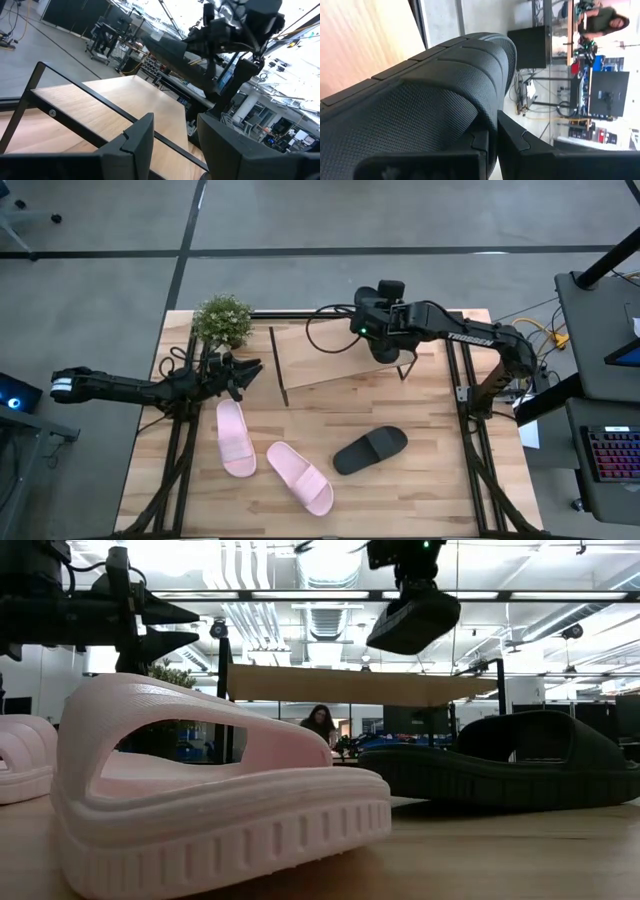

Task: Pick and place slides into the shelf
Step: Put the right black slipper on the shelf

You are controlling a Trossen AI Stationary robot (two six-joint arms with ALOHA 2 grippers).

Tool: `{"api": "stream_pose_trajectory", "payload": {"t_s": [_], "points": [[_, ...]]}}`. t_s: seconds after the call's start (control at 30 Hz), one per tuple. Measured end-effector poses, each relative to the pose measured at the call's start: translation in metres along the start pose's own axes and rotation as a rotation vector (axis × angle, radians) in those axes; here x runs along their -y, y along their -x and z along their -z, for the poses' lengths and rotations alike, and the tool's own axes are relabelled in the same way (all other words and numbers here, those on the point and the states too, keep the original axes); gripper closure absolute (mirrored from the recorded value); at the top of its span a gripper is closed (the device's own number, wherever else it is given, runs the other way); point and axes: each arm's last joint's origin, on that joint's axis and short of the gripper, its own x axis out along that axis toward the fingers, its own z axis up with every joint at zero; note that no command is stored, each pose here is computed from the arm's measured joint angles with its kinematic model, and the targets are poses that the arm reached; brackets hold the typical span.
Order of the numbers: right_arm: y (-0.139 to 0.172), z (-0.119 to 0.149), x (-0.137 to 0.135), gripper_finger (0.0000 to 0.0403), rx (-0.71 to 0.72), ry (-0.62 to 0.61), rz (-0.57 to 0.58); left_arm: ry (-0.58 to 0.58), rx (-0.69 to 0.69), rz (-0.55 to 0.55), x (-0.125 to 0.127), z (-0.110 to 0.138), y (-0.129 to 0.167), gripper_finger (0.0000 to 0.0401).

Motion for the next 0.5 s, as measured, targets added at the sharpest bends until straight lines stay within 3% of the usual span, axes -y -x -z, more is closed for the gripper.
{"api": "stream_pose_trajectory", "payload": {"t_s": [0.5], "points": [[-0.021,0.004,-0.025,0.0394,-0.042,0.085,-0.004,0.0,0.0,-0.001,0.0,0.0,0.0,0.0265]]}}
